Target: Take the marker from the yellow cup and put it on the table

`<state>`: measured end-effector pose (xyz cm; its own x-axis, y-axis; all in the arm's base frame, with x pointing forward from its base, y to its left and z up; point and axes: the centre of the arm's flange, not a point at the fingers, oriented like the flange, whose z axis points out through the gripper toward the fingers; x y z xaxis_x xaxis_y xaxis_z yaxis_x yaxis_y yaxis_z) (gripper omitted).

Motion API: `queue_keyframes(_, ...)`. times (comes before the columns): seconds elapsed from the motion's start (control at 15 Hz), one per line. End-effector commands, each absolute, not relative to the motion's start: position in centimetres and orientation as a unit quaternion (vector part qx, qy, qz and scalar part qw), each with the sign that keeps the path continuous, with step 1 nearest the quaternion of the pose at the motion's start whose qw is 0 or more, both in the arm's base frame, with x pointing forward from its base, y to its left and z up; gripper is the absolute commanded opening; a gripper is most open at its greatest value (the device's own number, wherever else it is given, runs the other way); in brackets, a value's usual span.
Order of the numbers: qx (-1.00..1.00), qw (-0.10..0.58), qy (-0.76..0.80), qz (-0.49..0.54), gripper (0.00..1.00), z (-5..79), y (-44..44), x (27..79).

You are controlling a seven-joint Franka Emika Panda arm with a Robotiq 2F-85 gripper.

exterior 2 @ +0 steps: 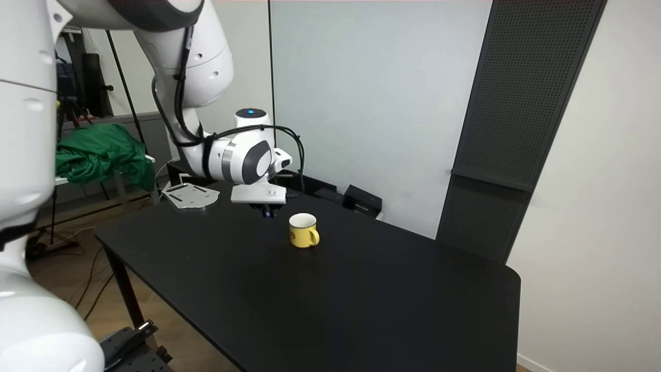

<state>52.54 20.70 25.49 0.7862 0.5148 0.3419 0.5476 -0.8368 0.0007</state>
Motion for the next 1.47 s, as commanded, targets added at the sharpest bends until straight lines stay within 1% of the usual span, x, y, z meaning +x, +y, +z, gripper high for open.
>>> queue_keyframes(0.0,-0.944,0.064,-0.283,-0.157,0.05,22.8,19.1,53.2)
queue_keyframes(0.27,-0.945,0.075,-0.286,-0.14,0.05,20.3,17.9,53.6)
queue_keyframes(0.33,-0.947,0.076,-0.283,-0.133,0.46,19.8,17.7,53.7)
queue_keyframes(0.4,-0.948,0.075,-0.281,-0.13,0.47,19.5,17.4,53.7)
queue_keyframes(0.47,-0.949,0.077,-0.279,-0.127,0.51,19.3,17.2,53.8)
queue_keyframes(0.73,-0.956,0.069,-0.261,-0.117,0.79,19.1,16.6,53.9)
queue_keyframes(0.87,-0.964,0.05,-0.242,-0.095,0.93,19.5,16.5,53.8)
queue_keyframes(0.93,-0.971,0.032,-0.225,-0.077,0.98,19.7,16.3,53.7)
queue_keyframes(1.13,-0.982,-0.018,-0.186,-0.027,1.0,20.9,15.8,53.4)
queue_keyframes(1.4,-0.984,-0.055,-0.169,0.018,1.0,22.7,16.6,52.8)
